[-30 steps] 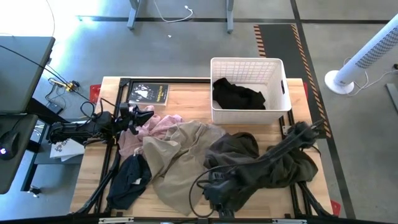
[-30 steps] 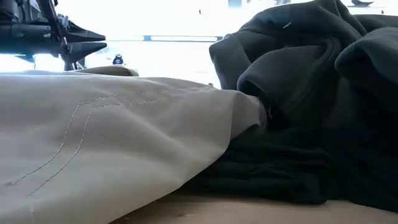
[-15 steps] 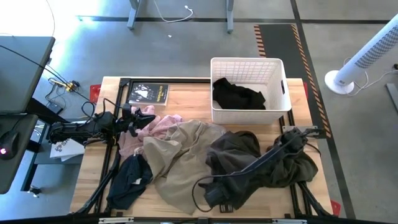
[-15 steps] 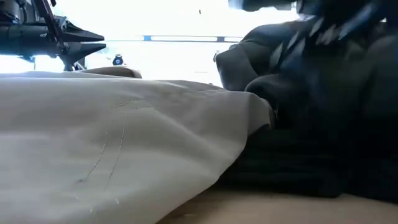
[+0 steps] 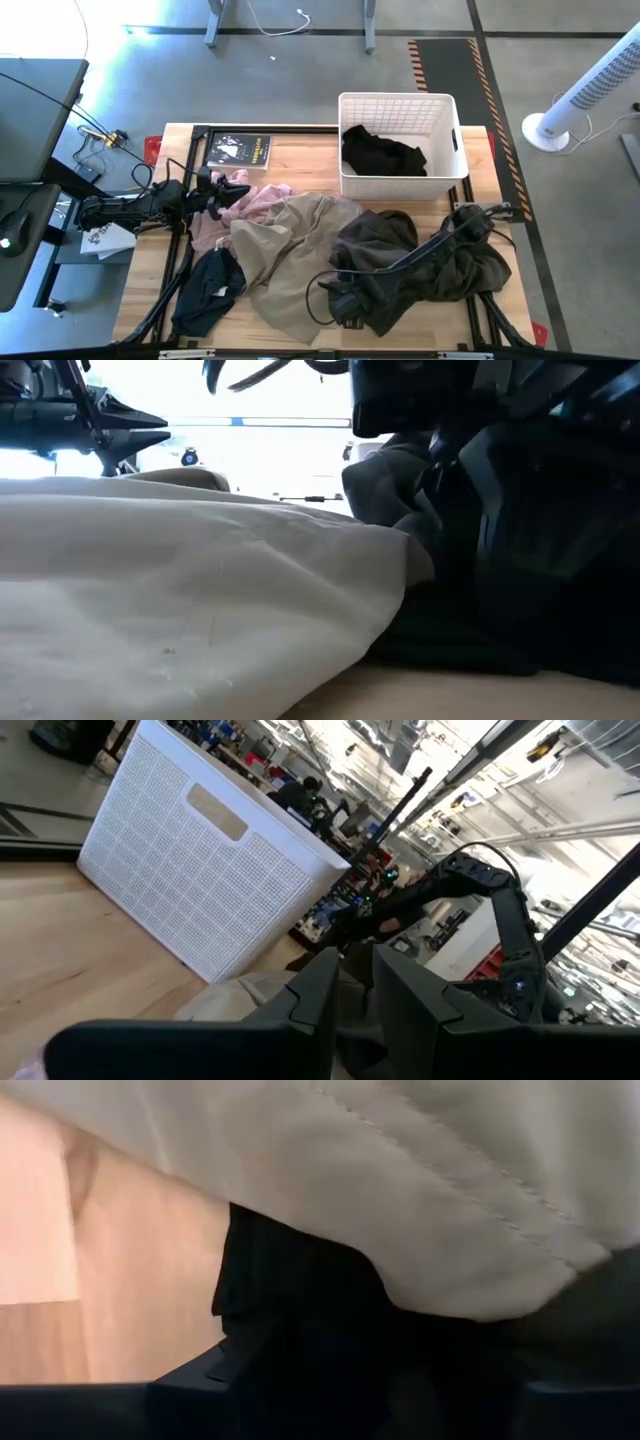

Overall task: Sort clothes
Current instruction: Put the black shorts into the laundry bin

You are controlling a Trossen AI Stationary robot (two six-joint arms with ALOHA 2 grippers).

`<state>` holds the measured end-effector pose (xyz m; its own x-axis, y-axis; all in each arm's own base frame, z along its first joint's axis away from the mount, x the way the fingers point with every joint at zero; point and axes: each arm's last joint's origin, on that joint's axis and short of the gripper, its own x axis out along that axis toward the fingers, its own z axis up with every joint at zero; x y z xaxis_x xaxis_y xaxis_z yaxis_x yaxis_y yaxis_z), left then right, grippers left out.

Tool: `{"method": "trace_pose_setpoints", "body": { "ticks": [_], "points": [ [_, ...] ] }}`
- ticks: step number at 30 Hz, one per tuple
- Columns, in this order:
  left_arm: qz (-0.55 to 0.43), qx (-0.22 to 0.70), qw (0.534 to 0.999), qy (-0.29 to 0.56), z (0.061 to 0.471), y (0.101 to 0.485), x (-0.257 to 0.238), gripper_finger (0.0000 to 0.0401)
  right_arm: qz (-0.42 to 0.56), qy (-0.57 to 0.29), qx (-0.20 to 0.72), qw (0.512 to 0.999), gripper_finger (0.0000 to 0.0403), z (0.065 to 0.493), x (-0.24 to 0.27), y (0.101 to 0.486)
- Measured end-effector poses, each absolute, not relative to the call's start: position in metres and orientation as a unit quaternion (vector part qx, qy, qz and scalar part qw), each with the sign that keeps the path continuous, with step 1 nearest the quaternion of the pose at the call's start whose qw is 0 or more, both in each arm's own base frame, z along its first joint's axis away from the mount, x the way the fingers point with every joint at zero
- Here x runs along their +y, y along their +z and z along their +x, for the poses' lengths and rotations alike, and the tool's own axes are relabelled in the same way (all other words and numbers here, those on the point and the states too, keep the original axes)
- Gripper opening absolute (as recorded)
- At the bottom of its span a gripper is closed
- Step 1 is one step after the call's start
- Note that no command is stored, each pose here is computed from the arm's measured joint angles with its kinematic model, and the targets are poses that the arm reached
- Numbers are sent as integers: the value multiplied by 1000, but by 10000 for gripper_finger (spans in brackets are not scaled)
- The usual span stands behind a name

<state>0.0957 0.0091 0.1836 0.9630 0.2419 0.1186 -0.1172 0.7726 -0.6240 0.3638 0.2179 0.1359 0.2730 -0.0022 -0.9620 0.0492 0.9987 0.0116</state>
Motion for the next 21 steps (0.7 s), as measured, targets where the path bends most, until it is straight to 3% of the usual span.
{"method": "trace_pose_setpoints", "body": {
  "ticks": [3,9,12,14,21],
  "points": [
    [-327,-93,936,97,96,183,9,62,29,-7,607,794,171,360,216,126],
    [-327,-90,936,97,96,182,9,62,59,23,623,779,23,365,216,140],
    [-327,-90,936,97,96,182,9,62,77,51,634,768,21,370,217,167],
    [-327,-91,935,99,96,182,9,62,98,78,618,776,23,373,217,206],
    [-331,-90,934,98,96,182,9,62,90,165,498,847,7,364,211,345]
  ]
}}
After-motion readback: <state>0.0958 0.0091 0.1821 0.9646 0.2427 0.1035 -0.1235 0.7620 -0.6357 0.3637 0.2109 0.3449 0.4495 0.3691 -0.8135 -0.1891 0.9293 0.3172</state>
